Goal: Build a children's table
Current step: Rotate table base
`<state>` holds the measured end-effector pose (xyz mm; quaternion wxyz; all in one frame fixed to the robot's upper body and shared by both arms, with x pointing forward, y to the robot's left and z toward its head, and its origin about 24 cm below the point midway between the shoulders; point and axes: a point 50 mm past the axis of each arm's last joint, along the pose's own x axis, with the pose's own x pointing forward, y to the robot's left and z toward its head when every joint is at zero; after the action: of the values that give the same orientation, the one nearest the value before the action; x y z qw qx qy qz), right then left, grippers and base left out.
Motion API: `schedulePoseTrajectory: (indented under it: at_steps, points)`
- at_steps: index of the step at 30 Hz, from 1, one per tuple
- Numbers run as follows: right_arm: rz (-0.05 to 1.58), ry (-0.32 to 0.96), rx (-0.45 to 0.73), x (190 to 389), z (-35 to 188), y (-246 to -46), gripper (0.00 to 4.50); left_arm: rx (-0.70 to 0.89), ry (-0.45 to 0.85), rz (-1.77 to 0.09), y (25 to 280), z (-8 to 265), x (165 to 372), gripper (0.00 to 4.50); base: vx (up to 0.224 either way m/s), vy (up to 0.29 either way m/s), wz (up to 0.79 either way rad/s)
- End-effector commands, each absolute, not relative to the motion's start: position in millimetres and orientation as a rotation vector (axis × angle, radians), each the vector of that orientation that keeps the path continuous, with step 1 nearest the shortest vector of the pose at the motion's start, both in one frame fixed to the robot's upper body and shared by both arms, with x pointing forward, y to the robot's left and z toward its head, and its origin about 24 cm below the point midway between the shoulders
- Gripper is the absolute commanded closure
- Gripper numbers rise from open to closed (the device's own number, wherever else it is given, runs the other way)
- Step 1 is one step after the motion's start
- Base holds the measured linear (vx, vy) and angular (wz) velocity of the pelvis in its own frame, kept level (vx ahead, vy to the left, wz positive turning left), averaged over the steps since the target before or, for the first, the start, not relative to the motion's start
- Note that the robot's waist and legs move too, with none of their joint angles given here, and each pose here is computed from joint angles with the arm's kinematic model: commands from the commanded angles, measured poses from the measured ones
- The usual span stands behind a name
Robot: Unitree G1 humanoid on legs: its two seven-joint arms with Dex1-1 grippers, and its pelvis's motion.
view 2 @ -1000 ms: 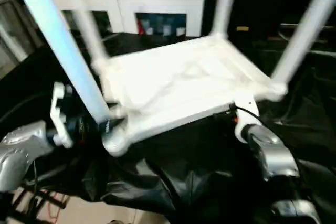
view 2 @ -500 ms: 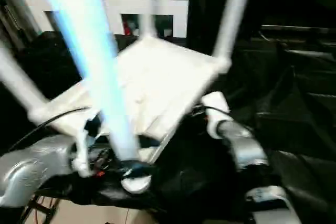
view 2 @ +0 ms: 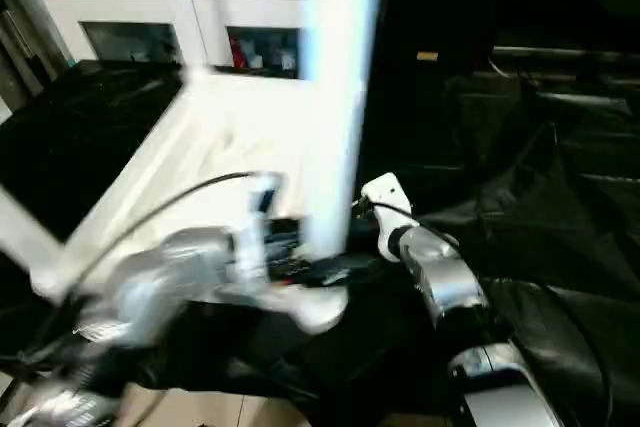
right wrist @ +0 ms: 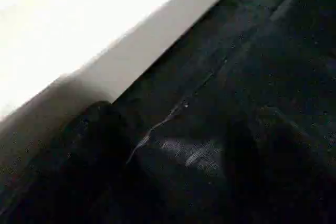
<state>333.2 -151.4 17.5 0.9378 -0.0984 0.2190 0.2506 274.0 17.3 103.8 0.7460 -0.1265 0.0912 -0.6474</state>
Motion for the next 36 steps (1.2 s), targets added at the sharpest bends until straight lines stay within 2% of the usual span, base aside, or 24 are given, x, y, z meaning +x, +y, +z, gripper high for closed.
schedulePoseTrajectory:
  at_steps: [1, 4, 5, 7, 10, 11, 13, 16, 17, 19, 27, 30, 33, 36]
  points:
    - [0.509, 0.397, -0.21, 337.2, 25, -148.4, 0.0, -0.11, 0.182, -1.259, 23, 96, 292, 0.1, 0.0, 0.0, 0.0]
    - [0.474, 0.377, -0.227, 338.4, 30, -161.3, 0.0, -0.036, 0.166, -1.227, 32, 91, 297, 0.1, 0.0, 0.0, 0.0]
    - [0.465, 0.358, -0.231, 338.2, 36, -171.9, 0.0, -0.028, 0.161, -1.22, 39, 88, 297, 0.1, 0.0, 0.0, 0.0]
    - [0.486, 0.34, -0.24, 335.9, 42, -181.0, 0.0, -0.039, 0.165, -1.252, 47, 85, 294, 0.1, 0.0, 0.0, 0.0]
    - [0.598, 0.334, -0.254, 324.6, 53, -192.5, 0.0, 0.007, 0.213, -1.363, 60, 75, 282, 0.1, 0.0, 0.0, 0.0]
    - [0.677, 0.337, -0.274, 315.6, 58, -197.3, 0.0, 0.02, 0.276, -1.436, 68, 69, 275, 0.1, 0.0, 0.0, 0.0]
    - [0.746, 0.34, -0.293, 307.4, 63, -200.9, 0.0, 0.055, 0.327, -1.459, 75, 62, 274, 0.35, 0.0, 0.0, 0.0]
    - [0.787, 0.339, -0.307, 302.2, 67, -203.0, 0.0, 0.096, 0.347, -1.458, 79, 57, 275, 0.43, 0.0, 0.0, 0.0]
    - [0.831, 0.338, -0.314, 296.8, 72, -204.5, 0.0, 0.136, 0.369, -1.454, 83, 52, 278, 0.69, 0.0, 0.0, 0.0]
    - [0.929, 0.344, -0.325, 285.7, 84, -205.0, 0.0, 0.218, 0.403, -1.437, 87, 43, 286, 0.81, 0.0, 0.0, 0.0]
    - [1.028, 0.368, -0.348, 273.6, 93, -202.1, 0.0, 0.265, 0.471, -1.413, 91, 37, 297, 1.28, 0.0, 0.0, 0.0]
    - [1.049, 0.387, -0.337, 269.1, 95, -202.0, 0.0, 0.257, 0.48, -1.422, 92, 35, 301, 1.61, 0.0, 0.0, 0.0]
    - [1.062, 0.403, -0.324, 265.7, 96, -203.4, 0.0, 0.253, 0.493, -1.436, 93, 34, 303, 1.72, 0.0, 0.0, 0.0]
    - [1.073, 0.418, -0.319, 262.3, 96, -205.7, 0.0, 0.248, 0.508, -1.453, 95, 34, 304, 2.06, 0.0, 0.0, 0.0]
